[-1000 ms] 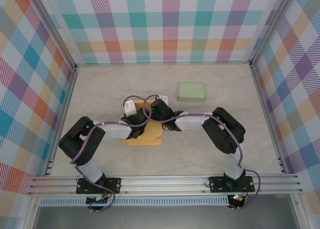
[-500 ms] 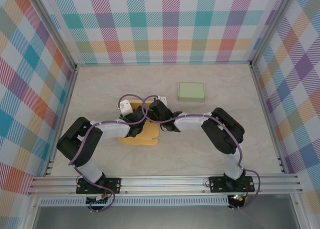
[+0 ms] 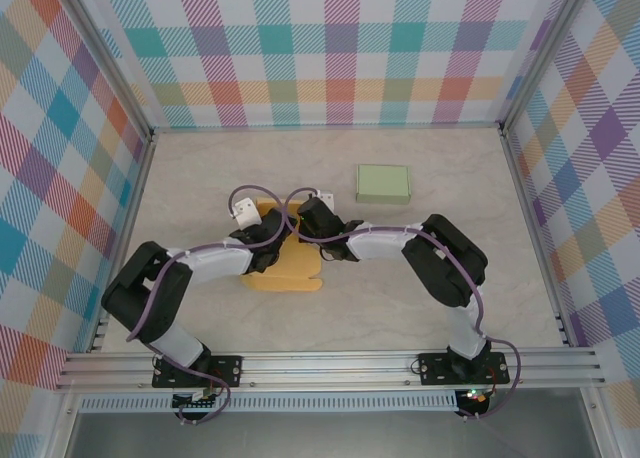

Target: Fold the paper box

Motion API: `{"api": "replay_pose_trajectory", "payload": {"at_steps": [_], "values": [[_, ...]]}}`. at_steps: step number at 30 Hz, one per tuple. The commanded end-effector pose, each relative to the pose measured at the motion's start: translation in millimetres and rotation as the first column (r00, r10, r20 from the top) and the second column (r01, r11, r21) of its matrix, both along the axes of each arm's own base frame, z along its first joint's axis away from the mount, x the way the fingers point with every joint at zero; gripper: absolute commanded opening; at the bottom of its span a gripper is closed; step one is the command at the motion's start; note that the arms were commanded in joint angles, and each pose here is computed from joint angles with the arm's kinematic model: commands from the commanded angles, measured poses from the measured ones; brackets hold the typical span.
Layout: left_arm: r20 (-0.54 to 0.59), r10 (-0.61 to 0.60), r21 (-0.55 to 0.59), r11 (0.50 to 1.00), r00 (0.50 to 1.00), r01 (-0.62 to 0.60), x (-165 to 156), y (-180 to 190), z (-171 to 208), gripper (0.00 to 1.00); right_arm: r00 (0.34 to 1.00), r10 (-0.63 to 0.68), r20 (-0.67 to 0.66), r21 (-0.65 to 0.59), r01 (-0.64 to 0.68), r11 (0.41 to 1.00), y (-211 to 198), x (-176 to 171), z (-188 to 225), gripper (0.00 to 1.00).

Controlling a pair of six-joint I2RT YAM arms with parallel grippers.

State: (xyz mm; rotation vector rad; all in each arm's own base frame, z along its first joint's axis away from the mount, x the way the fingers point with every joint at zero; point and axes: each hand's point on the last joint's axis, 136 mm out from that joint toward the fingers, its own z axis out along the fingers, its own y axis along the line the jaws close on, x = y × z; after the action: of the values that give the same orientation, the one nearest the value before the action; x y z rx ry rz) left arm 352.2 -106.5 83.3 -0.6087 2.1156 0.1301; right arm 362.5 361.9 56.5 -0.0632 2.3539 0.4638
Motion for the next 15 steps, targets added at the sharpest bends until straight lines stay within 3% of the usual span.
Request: {"api": "replay_pose_trajectory", "payload": {"at_steps": [1,9,13,15], "values": [[-0.021,-0.088,-0.053,0.995,0.996,0.087,-11.7,-12.0,10.5,0.68,0.992,-0.017,-0.125,-0.162,-0.004,0.987,-26.8,-20.8,-45.1,0.0],[0.04,-0.175,-0.194,0.964,0.984,0.179,-29.1,-23.1,53.1,0.86,0.989,-0.006,-0.15,-0.235,-0.03,0.972,-35.3,-24.4,-30.1,0.0],[0.073,-0.175,-0.214,0.959,0.982,0.187,-39.2,-16.1,74.3,1.0,0.975,0.037,-0.219,-0.311,-0.106,0.945,-42.8,-35.7,-23.7,0.0],[0.096,-0.169,-0.218,0.958,0.981,0.186,-44.4,-10.9,85.2,1.0,0.963,0.065,-0.263,-0.353,-0.158,0.922,-48.0,-43.4,-20.5,0.0]]}}
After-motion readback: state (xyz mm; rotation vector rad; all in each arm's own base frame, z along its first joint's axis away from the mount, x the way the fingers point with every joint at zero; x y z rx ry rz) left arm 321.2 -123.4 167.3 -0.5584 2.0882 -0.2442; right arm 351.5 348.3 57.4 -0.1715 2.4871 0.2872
